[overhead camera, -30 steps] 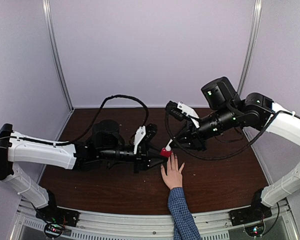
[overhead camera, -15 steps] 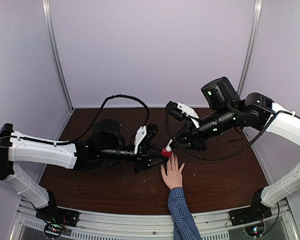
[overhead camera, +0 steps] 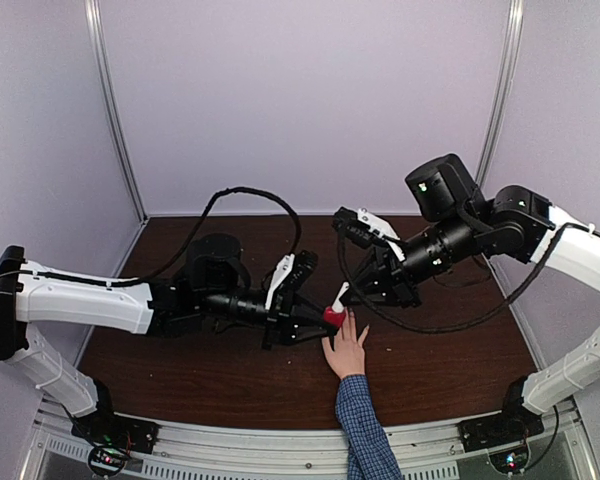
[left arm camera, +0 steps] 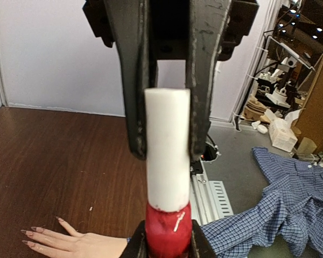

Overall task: Paint the nails
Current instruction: Pass from the right arm to the left, then unscrew the nail polish bottle cap from the nail polish bottle.

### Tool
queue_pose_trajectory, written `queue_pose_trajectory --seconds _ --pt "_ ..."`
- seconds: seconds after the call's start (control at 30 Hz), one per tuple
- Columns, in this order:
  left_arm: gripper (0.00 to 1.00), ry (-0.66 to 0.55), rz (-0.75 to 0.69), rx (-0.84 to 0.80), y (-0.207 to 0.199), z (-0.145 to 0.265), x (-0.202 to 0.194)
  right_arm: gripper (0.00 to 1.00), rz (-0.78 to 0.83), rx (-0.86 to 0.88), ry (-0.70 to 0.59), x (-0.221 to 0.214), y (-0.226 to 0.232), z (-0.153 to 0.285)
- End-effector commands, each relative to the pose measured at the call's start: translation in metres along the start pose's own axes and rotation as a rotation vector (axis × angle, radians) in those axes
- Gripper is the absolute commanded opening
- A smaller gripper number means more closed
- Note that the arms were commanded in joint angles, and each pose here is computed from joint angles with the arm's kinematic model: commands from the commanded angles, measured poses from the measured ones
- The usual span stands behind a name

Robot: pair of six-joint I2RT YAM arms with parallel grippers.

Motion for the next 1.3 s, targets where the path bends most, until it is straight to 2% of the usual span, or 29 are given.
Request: queue_pose_trajectory --seconds 0.0,0.23,0.27,0.33,0.4,0.47,0.57,0.67,0.83,1.07,1.27 --pt "0.00 -0.075 -0.081 -0.197 -0.037 0.004 0.035 0.03 0.114 0.080 -0.072 0.014 0.023 0.012" --pt "0.00 -0.093 -0.069 -0.283 -0.050 0.008 0.041 0.03 0.172 0.137 -0.090 0.017 0.038 0.019" --pt "0.00 -0.094 -0.066 -0.283 -0.050 0.008 0.042 0.07 0.174 0.134 -0.092 0.018 0.038 0.020" --pt "0.00 -0.093 -0.055 -0.245 -0.046 0.008 0.043 0.25 0.168 0.118 -0.100 0.020 0.037 0.022" --pt "0.00 -0.084 -0.052 -0.173 -0.039 0.009 0.043 0.37 0.164 0.088 -0.116 0.023 0.035 0.025" --pt "0.00 -0.090 -0.056 -0.095 -0.032 0.011 0.044 0.53 0.153 0.042 -0.134 0.026 0.031 0.029" --pt "0.00 -0.125 -0.044 0.052 -0.017 0.018 0.046 0.63 0.125 -0.043 -0.151 0.029 0.023 0.036" --pt "0.00 -0.154 0.010 0.262 0.007 0.028 0.050 0.65 0.052 -0.174 -0.148 0.029 0.006 0.041" --pt "0.00 -0.170 0.035 0.429 0.024 0.040 0.052 0.65 -0.128 -0.360 -0.153 0.027 -0.024 0.042" --pt "0.00 -0.165 0.018 0.494 0.032 0.045 0.052 0.63 -0.288 -0.391 -0.199 0.032 -0.041 0.025" --pt "0.00 -0.144 0.024 0.522 0.039 0.041 0.049 0.57 -0.360 -0.378 -0.218 0.035 -0.048 0.011"
Point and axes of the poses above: each gripper's point midway between its finger pads, its own z axis back along the fingers, its own y axis along the line the jaws close on, x = y × z, the point moved 4 cm from there along z, back along the fingers, and after that the axes turned 10 degrees about z, right-handed, at the moved point
